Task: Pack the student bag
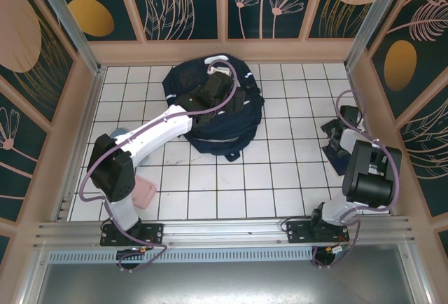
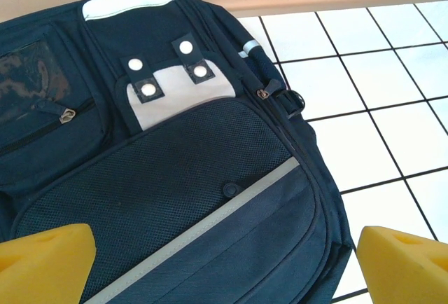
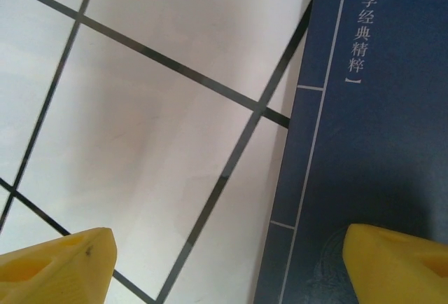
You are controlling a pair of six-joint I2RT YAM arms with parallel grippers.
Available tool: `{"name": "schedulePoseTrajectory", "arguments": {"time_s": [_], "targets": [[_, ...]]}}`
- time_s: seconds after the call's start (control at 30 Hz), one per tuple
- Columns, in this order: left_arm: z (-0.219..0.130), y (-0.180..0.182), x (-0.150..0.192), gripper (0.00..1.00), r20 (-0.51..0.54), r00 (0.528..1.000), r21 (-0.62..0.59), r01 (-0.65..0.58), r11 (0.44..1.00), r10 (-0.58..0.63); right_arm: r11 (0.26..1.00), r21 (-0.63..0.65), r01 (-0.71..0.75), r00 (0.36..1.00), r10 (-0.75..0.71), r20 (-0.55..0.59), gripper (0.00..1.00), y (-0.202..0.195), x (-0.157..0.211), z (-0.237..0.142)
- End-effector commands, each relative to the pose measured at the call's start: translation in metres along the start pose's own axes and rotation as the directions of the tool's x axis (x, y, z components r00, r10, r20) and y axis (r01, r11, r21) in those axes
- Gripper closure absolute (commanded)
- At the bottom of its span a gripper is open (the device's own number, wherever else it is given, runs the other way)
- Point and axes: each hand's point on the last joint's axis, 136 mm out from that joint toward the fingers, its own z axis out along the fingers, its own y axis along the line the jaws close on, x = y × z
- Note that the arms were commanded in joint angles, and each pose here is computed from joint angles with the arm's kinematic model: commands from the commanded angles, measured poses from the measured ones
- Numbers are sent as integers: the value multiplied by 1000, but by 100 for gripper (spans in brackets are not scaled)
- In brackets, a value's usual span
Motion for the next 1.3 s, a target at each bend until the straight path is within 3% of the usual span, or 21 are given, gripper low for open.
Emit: {"name": "schedulePoseTrajectory", "arguments": {"time_s": [0.0, 0.23, 0.37, 0.47, 0.57, 0.73, 0.9, 1.07, 1.27], "targets": [[6, -3, -3, 4, 9, 1000, 10, 29, 1000, -29, 996, -70, 47, 984, -58, -166, 15, 14, 47, 8], [16, -10, 1, 4, -14, 999, 27, 30, 999, -30, 953, -216, 212, 922, -268, -280, 16, 66, 125, -10], [24, -13, 5, 3, -35, 999, 33, 30, 999, -29, 906, -320, 278, 837, -392, -381, 19, 81, 190, -29], [28, -16, 10, 3, -52, 998, 42, 33, 999, -31, 874, -379, 305, 794, -453, -405, 21, 83, 214, -46], [32, -22, 14, 4, -72, 997, 70, 47, 996, -42, 835, -444, 326, 801, -493, -339, 21, 98, 207, -67], [40, -43, 24, 7, -137, 988, 159, 93, 983, -71, 844, -381, 377, 874, -460, -154, 18, 113, 149, -78], [48, -65, 40, 16, -239, 961, 234, 192, 953, -135, 880, -313, 358, 891, -422, -167, 20, 113, 118, -50], [53, -66, 54, 19, -286, 948, 227, 211, 951, -142, 866, -312, 390, 859, -465, -216, 21, 114, 132, -31], [54, -66, 68, 22, -328, 934, 231, 224, 947, -142, 839, -361, 406, 802, -517, -299, 25, 98, 177, -31]]}}
